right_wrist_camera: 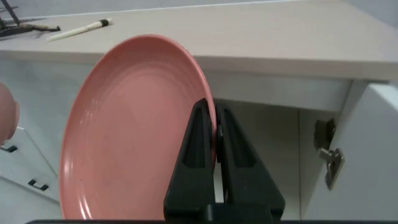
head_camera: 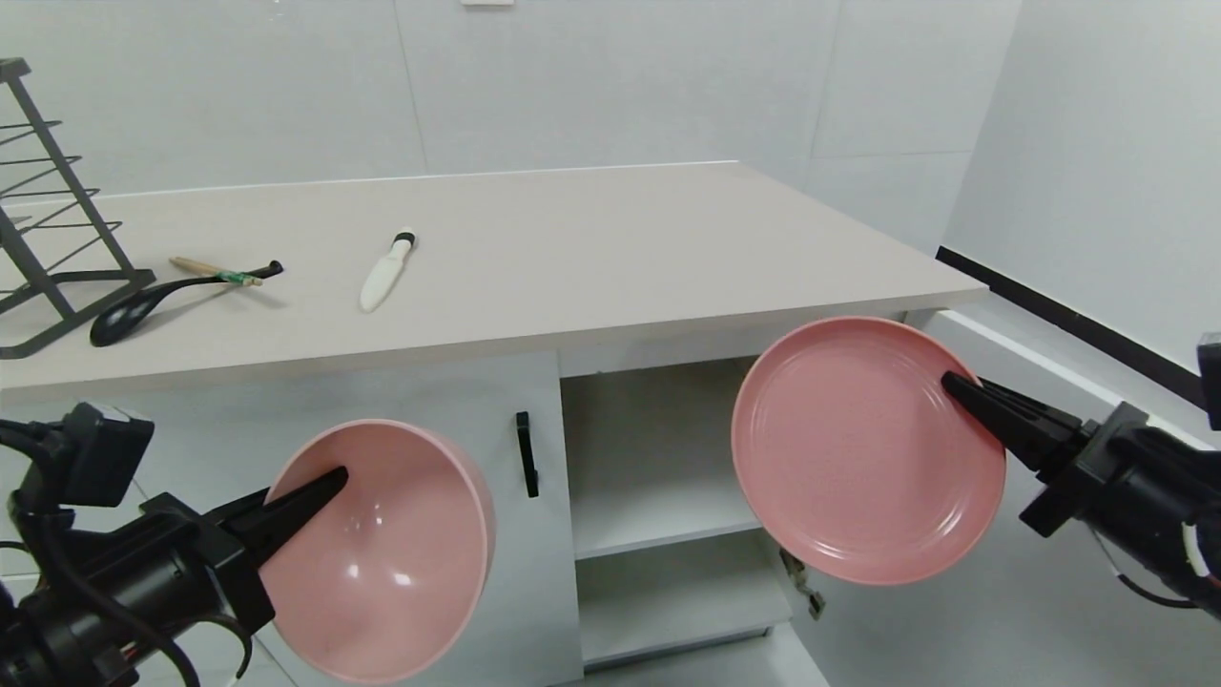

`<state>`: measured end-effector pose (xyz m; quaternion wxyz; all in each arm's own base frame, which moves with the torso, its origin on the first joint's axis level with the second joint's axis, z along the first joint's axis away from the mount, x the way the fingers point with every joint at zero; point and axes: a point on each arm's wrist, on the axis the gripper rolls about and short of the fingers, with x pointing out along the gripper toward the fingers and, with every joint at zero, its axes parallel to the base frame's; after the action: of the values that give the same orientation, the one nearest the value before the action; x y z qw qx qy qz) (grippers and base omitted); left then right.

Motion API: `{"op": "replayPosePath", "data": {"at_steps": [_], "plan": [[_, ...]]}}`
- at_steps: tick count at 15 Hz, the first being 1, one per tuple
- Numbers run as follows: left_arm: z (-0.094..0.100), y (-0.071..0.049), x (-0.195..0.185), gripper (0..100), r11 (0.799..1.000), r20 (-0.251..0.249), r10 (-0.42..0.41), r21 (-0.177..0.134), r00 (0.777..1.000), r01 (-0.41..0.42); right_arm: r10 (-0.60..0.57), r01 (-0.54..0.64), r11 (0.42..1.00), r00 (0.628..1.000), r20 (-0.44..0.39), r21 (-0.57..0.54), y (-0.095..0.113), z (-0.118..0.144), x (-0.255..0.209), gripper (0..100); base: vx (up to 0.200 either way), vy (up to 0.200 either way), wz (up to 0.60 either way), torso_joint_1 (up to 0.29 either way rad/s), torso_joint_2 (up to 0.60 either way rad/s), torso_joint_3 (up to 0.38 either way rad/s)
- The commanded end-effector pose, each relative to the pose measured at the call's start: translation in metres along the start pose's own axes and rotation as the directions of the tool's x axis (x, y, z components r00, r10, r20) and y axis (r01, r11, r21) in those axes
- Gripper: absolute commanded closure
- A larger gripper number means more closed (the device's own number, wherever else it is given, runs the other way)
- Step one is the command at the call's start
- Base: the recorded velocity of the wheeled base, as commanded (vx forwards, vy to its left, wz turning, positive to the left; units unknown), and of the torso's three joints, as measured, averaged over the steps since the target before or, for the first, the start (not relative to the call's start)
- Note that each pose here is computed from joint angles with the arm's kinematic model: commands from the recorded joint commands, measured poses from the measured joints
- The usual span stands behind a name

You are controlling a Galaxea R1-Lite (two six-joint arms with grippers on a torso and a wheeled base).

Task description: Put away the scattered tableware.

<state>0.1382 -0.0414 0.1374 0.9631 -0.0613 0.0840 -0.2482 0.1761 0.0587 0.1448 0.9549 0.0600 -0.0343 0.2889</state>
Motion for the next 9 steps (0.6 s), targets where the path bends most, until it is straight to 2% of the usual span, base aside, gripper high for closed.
{"op": "replayPosePath", "data": {"at_steps": [1,4,7,9], "plan": [[0.000,0.000,0.000,100,1.000,-0.002,0.001,-0.001,1.000,-0.001,0.005,-0.005,1.000,1.000,-0.023,0.007,0.000,-0.005,0.002,100,0.000,0.000,0.00,-0.227,0.27,0.119],[-0.002,0.000,0.000,100,1.000,-0.010,-0.003,-0.003,1.000,0.003,0.023,-0.021,1.000,0.997,-0.069,0.023,0.004,-0.014,0.002,100,0.000,0.000,0.00,-0.170,0.28,0.116],[-0.001,0.000,0.000,100,1.000,-0.006,-0.002,-0.002,1.000,0.002,0.022,-0.020,0.999,0.996,-0.090,0.029,0.003,-0.018,0.003,100,0.000,0.000,0.00,-0.030,0.22,0.040],[-0.002,0.000,0.001,100,1.000,-0.012,-0.001,-0.004,1.000,0.001,0.018,-0.012,0.999,0.990,-0.139,0.043,0.002,-0.027,0.003,100,0.000,0.000,0.00,-0.006,0.05,0.023]]}}
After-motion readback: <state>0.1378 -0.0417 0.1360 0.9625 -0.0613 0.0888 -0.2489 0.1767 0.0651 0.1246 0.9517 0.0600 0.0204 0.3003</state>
